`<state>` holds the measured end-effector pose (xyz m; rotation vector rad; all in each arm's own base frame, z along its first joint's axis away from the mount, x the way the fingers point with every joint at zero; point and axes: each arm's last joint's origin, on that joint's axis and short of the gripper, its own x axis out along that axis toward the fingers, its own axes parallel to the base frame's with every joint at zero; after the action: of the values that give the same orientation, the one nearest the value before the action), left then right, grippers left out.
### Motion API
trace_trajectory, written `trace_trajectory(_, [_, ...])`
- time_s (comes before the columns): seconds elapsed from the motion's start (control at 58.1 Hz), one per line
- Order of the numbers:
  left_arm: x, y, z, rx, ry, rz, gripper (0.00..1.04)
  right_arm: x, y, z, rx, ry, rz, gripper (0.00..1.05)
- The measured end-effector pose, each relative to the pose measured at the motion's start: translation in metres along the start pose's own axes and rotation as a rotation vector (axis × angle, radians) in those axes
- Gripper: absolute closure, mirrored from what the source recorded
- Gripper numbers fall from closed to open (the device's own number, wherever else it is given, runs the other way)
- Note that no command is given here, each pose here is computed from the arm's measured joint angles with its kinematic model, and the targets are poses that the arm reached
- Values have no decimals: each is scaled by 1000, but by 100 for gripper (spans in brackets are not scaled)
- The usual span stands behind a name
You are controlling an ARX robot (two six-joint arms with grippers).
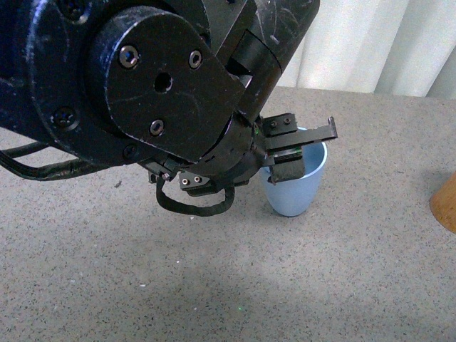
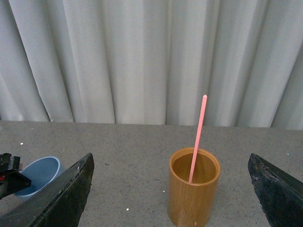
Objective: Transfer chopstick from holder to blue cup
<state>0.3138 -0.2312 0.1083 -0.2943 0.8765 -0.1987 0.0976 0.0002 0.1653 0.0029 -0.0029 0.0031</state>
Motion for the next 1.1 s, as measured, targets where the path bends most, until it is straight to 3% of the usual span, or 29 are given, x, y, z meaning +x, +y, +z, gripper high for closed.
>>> trace_trajectory(0.344, [-9, -7, 7, -13, -26, -38, 5, 0, 0, 0, 0, 0, 0, 9])
trace_trajectory(0.585, [-23, -2, 19, -60, -83, -42, 7, 0, 0, 0, 0, 0, 0, 9])
trace_trajectory(0.671, [-24, 16, 16, 39, -426, 53, 20, 0, 0, 0, 0, 0, 0, 9])
trace_trajectory(0.74, [-39, 45, 9, 116, -617, 107, 31, 0, 0, 0, 0, 0, 0, 9])
trace_trajectory(0.843, [-82, 88, 11, 187, -795, 135, 47, 0, 0, 0, 0, 0, -3, 9])
trace_trajectory(0.963, [-133, 127, 10, 239, -888, 146, 65, 0, 0, 0, 0, 0, -2, 9])
trace_trajectory(1.101, [-173, 181, -28, 277, -808, 170, 88, 0, 0, 0, 0, 0, 0, 9])
